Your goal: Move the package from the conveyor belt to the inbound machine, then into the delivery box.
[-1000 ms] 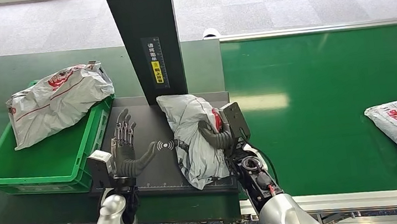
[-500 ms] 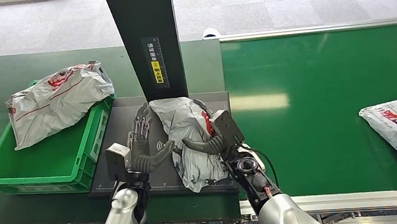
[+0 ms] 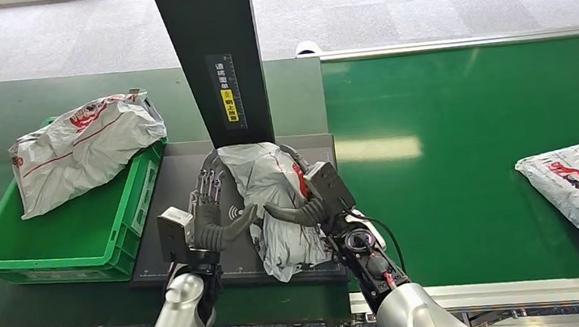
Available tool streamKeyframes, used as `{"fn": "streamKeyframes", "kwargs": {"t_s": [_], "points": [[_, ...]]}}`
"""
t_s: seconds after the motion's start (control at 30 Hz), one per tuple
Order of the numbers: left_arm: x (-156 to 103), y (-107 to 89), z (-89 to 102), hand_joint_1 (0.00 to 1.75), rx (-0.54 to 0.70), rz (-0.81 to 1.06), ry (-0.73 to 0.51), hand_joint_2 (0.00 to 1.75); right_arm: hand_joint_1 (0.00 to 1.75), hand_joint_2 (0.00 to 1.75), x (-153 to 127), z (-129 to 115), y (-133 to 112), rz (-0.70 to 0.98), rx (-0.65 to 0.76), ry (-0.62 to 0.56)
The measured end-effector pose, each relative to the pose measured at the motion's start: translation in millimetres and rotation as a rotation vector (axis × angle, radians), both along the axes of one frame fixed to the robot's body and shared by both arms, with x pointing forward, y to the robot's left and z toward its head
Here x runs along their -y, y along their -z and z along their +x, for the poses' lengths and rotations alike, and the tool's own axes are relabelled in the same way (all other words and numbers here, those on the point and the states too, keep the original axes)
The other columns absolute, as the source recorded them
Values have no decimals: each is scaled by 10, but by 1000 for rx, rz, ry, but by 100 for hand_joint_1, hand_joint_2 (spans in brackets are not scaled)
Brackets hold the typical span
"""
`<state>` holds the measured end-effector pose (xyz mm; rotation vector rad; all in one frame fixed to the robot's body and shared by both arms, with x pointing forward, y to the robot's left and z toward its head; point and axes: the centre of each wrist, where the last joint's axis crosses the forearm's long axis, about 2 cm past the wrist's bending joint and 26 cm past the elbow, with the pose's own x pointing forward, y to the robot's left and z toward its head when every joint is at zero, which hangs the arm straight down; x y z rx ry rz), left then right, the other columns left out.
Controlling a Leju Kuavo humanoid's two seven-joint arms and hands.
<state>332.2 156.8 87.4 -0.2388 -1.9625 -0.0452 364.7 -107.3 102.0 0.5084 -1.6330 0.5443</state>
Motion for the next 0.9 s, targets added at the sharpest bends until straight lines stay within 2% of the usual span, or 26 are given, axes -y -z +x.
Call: {"fn": "streamKeyframes", "kwargs": {"t_s": [0.33, 0.43, 0.53, 0.67, 0.8, 0.9], "points": [[8, 9, -14, 0, 0, 16, -19, 175, 0, 175, 8, -26, 24, 66, 31, 26], [7, 20, -25, 0, 10, 79, -19, 175, 0, 175, 30, -39, -55, 136, 144, 106], [18, 31, -34, 0, 12, 99, 14, 175, 0, 175, 108, -74, -293, 279, 260, 136], [49, 29, 2, 0, 7, 126, 43, 175, 0, 175, 405, -196, -546, 425, 409, 186], [106, 55, 94, 0, -7, 276, 34, 175, 0, 175, 886, -418, -623, 448, 541, 330], [140, 61, 132, 0, -16, 315, 40, 175, 0, 175, 1073, -536, -647, 438, 585, 379]]}}
